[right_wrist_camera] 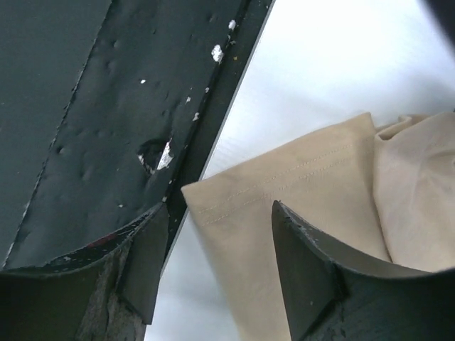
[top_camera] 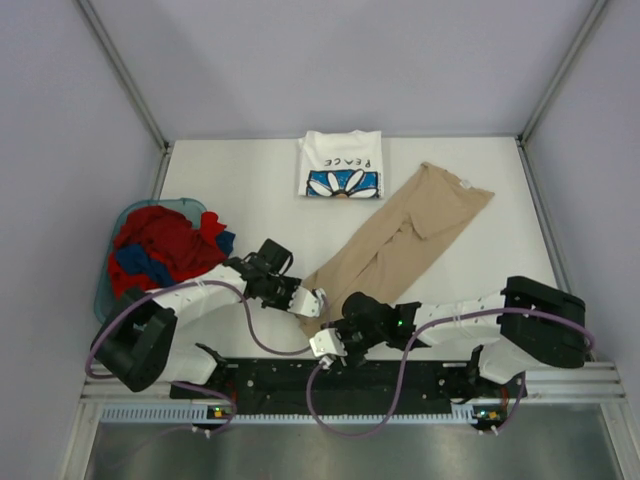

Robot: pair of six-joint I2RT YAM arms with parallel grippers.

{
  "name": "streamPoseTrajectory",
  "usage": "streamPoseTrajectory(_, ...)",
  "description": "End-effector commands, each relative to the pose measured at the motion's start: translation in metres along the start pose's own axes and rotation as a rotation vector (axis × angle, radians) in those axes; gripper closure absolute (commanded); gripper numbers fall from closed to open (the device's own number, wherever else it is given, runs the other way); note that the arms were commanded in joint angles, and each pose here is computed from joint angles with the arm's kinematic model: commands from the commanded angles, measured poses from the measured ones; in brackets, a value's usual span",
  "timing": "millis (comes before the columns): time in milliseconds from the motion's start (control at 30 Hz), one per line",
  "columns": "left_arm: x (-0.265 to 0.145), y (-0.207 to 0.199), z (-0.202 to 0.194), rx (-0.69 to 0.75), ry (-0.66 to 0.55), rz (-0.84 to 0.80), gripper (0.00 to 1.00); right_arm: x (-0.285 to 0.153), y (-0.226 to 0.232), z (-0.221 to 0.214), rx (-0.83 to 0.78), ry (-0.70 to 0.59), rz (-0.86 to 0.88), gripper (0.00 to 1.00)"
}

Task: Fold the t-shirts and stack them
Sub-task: Grab the bottom of the folded rectangular tshirt with both arms

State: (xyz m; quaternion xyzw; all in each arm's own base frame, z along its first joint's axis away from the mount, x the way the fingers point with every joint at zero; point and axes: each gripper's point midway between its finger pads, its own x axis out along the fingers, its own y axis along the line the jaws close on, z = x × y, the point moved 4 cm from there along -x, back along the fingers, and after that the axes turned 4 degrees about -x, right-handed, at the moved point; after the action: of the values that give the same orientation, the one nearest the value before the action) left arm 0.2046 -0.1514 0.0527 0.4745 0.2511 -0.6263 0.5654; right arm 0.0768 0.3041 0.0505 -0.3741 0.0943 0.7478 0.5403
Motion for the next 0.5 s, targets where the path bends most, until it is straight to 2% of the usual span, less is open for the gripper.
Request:
streamPoseTrajectory(0,0.002,-0.02,-0.006,-0.07,0.03,-0.052,1.0,0.013,-0.011,0.011,-0.043,-0.01,-0.015,0.44)
streamPoseTrajectory(67,0.0,-0.023,-0.004,-0.097,0.025,-0.06,1.0,0.016,-0.01,0.009,-0.025,0.001,-0.012,0.53)
streamPoseTrajectory(200,-0.001,-0.029,-0.003,-0.129,0.048,-0.072,1.0,0.013,-0.012,0.007,0.002,0.032,-0.018,0.81)
streamPoseTrajectory(267,-0.003,-0.028,-0.003,-0.145,0.058,-0.053,1.0,0.009,-0.008,0.008,0.004,0.041,0.008,0.91)
streamPoseTrajectory(367,-0.007,-0.027,0.002,-0.163,0.047,-0.033,1.0,0.0,-0.005,0.011,0.03,0.061,0.027,1.0)
streamPoseTrajectory(467,-0.013,-0.029,0.008,-0.182,0.051,-0.024,1.0,-0.01,0.0,0.016,0.07,0.031,0.018,1.0)
